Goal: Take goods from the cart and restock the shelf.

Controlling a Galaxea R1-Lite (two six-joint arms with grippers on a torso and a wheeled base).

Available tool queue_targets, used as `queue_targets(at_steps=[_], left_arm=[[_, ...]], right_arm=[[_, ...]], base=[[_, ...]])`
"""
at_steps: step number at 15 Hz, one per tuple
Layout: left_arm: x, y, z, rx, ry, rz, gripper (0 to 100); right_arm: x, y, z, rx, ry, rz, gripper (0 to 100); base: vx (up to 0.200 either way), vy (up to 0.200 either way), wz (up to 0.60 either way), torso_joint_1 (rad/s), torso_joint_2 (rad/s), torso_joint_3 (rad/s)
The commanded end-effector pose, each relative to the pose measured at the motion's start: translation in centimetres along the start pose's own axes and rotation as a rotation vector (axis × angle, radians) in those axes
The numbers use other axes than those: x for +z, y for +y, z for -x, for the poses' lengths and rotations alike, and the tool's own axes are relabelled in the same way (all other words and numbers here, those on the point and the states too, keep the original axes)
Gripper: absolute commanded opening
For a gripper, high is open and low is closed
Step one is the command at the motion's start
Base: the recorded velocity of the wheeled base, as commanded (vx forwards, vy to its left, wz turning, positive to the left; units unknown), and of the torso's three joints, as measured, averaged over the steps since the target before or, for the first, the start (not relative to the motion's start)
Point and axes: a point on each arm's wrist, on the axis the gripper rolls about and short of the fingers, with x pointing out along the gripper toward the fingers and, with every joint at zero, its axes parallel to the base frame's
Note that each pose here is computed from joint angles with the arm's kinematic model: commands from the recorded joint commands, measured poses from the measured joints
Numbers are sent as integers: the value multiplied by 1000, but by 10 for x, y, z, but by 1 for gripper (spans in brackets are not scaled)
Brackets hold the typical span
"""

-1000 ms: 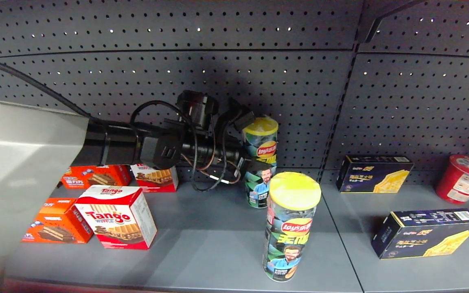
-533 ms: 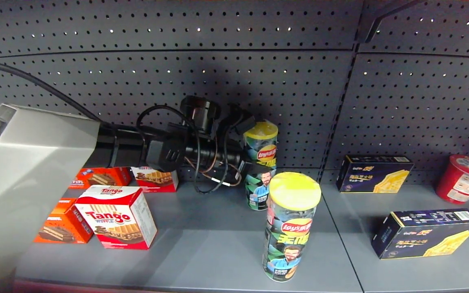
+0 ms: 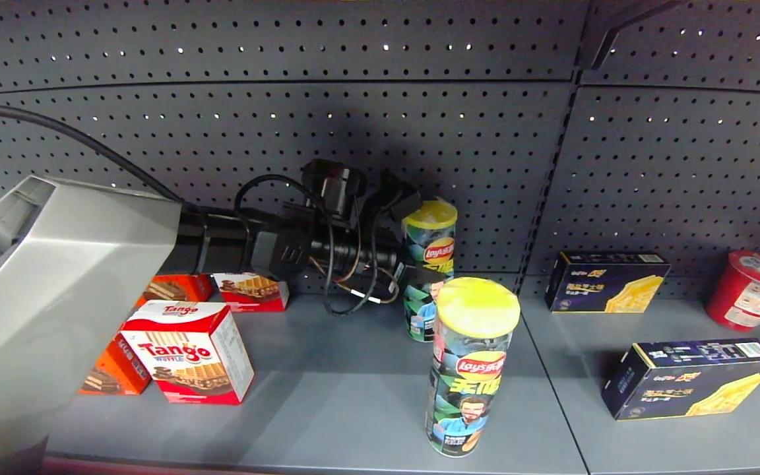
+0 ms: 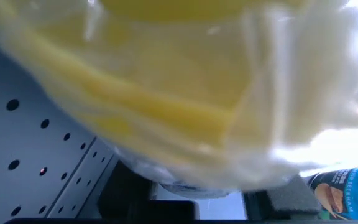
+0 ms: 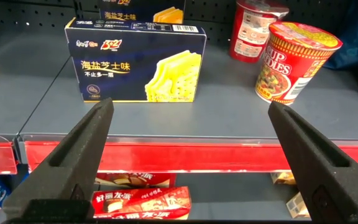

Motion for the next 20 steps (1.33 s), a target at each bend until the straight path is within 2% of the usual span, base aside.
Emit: queue_targets(at_steps=[1, 7, 10, 13, 15, 19, 20], left_arm=[[-1, 0, -1, -1, 2, 1, 100], [2, 0, 2, 13, -10, -9, 100], [8, -5, 17, 24, -20, -13, 100], [15, -13, 51, 53, -27, -9, 100], [10, -21, 79, 81, -16, 10, 100], [2, -29, 125, 160, -55, 3, 100], [6, -35, 145, 191, -80, -5, 100]], right_arm=[[0, 0, 0, 1, 2, -1, 100], [0, 0, 0, 16, 3, 1, 100], [-1, 1, 0, 22, 8, 4, 100], [-2, 1, 0, 24, 14, 9, 100], [-3, 1, 0, 25, 24, 4, 100], [-4, 2, 0, 52, 29, -6, 100], [2, 1, 1, 71, 5, -11, 100]], base=[[0, 0, 0, 0, 0, 0], [0, 0, 0, 0, 0, 0], [0, 0, 0, 0, 0, 0], [0, 0, 0, 0, 0, 0], [0, 0, 0, 0, 0, 0], [0, 0, 0, 0, 0, 0], [0, 0, 0, 0, 0, 0]])
